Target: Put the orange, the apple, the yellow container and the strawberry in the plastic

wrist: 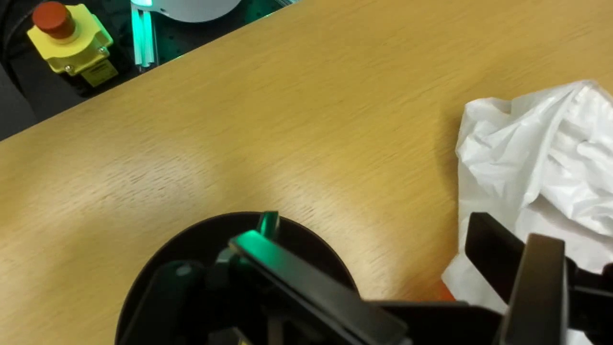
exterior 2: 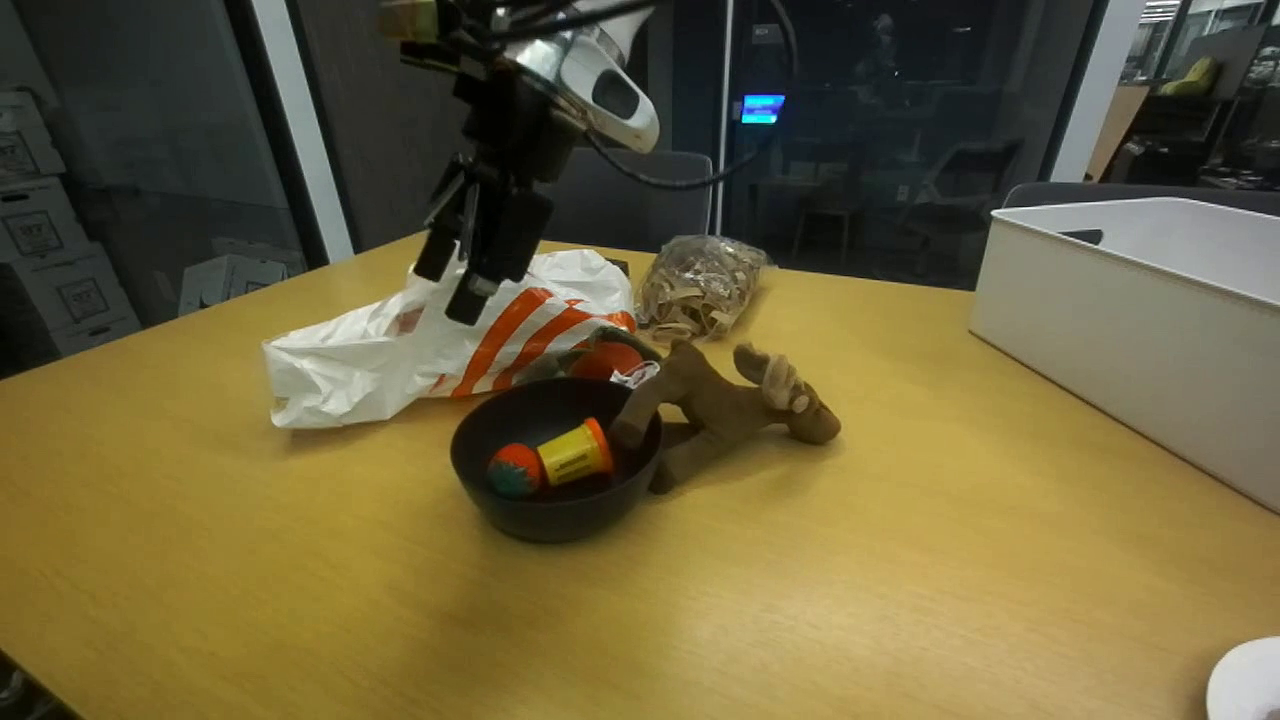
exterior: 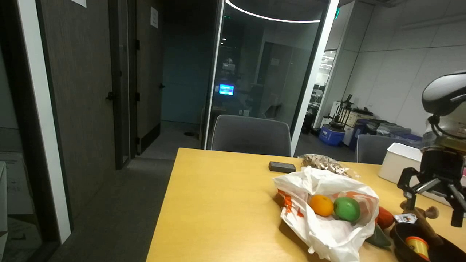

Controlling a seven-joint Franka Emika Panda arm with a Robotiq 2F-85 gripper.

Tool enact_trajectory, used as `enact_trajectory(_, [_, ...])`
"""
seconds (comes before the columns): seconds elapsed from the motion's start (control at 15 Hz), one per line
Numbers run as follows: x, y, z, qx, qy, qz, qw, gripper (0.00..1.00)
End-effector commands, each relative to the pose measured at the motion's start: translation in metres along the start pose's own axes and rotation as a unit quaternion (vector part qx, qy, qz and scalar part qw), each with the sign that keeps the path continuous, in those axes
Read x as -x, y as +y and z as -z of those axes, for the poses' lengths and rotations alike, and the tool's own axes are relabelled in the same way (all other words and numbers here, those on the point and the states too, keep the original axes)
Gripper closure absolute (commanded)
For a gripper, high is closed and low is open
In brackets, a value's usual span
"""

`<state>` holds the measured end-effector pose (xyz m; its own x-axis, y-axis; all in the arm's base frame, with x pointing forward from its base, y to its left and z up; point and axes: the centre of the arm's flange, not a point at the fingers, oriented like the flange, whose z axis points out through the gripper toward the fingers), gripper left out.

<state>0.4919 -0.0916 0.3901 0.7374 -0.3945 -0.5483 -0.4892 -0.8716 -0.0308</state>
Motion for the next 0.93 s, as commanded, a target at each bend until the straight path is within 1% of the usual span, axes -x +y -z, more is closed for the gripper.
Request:
enact_trajectory(0.0, [-0.023, 0.023, -0.037, -0.033, -0.004, -0.07, 0.997, 0.0])
enact_trajectory(0.2, [-0.045, 0.042, -0.062, -0.05, 0.017, -0.124, 0.9908, 0.0])
enact_trajectory(0.47, [-0.06, 0.059, -0.07, -0.099, 0.061, -0.16, 0.9803, 0.0])
enact_trajectory(0.67, [-0.072, 0.062, -0.076, -0.113, 0.082, -0.183, 0.9732, 0.0])
enact_trajectory(0.87, [-0.078, 0.063, -0.081, -0.115, 0.095, -0.204, 0.9675, 0.0])
